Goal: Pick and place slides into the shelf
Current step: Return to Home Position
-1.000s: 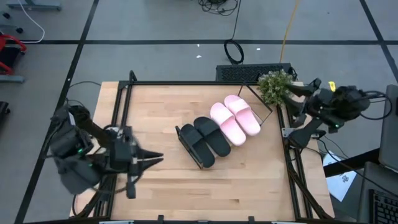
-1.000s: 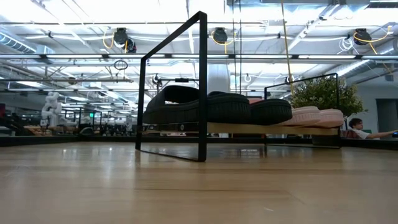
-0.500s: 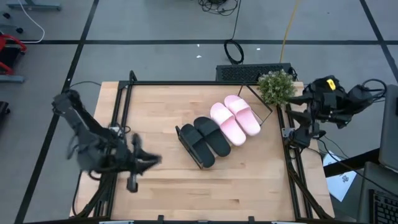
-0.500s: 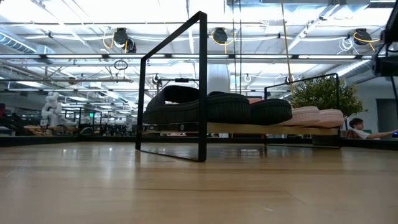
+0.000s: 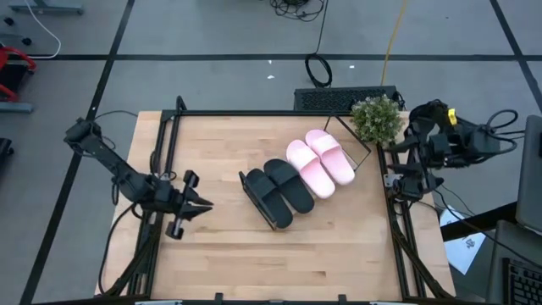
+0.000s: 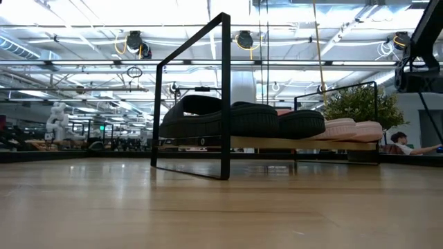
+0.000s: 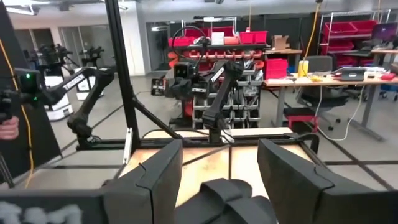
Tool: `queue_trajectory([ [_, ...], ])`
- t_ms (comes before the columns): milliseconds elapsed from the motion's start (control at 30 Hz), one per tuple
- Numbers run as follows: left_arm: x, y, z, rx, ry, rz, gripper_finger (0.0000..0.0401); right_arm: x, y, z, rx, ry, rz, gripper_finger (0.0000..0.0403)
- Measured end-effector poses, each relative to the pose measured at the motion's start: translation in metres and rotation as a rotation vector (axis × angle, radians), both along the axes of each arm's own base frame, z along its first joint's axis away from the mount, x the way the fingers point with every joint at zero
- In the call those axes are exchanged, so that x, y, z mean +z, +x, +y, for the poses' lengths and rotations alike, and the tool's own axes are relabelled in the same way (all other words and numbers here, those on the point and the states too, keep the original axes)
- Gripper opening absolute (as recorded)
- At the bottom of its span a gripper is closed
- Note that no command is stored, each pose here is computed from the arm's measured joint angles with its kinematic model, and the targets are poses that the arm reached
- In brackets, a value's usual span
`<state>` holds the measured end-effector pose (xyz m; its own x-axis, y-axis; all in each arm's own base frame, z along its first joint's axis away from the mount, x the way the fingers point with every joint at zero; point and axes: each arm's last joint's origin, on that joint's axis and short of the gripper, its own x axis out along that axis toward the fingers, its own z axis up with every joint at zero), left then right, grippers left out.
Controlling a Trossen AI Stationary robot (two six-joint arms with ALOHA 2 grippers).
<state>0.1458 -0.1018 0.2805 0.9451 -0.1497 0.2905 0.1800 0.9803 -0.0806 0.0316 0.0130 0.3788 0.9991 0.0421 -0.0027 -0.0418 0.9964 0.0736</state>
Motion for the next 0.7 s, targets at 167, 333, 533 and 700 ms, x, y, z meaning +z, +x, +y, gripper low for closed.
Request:
queue_trajectory([
  [167,-0.010,-0.011,0.009,0.015,-0.014,0.135,0.0047,-0.009,-0.002,-0.008,0.000,-0.078,0.021,0.0196],
  [333,-0.016,-0.013,0.014,0.097,-0.001,0.203,0.0047,-0.023,-0.001,-0.006,-0.001,-0.175,0.051,0.0196],
  [533,-0.016,-0.021,0.018,0.095,0.040,0.225,0.0047,-0.016,-0.004,-0.017,0.002,-0.121,0.047,0.0196],
  [700,-0.011,-0.034,0.024,0.113,0.014,0.216,0.0047,0.000,-0.010,-0.032,0.190,-0.096,0.040,0.0196],
])
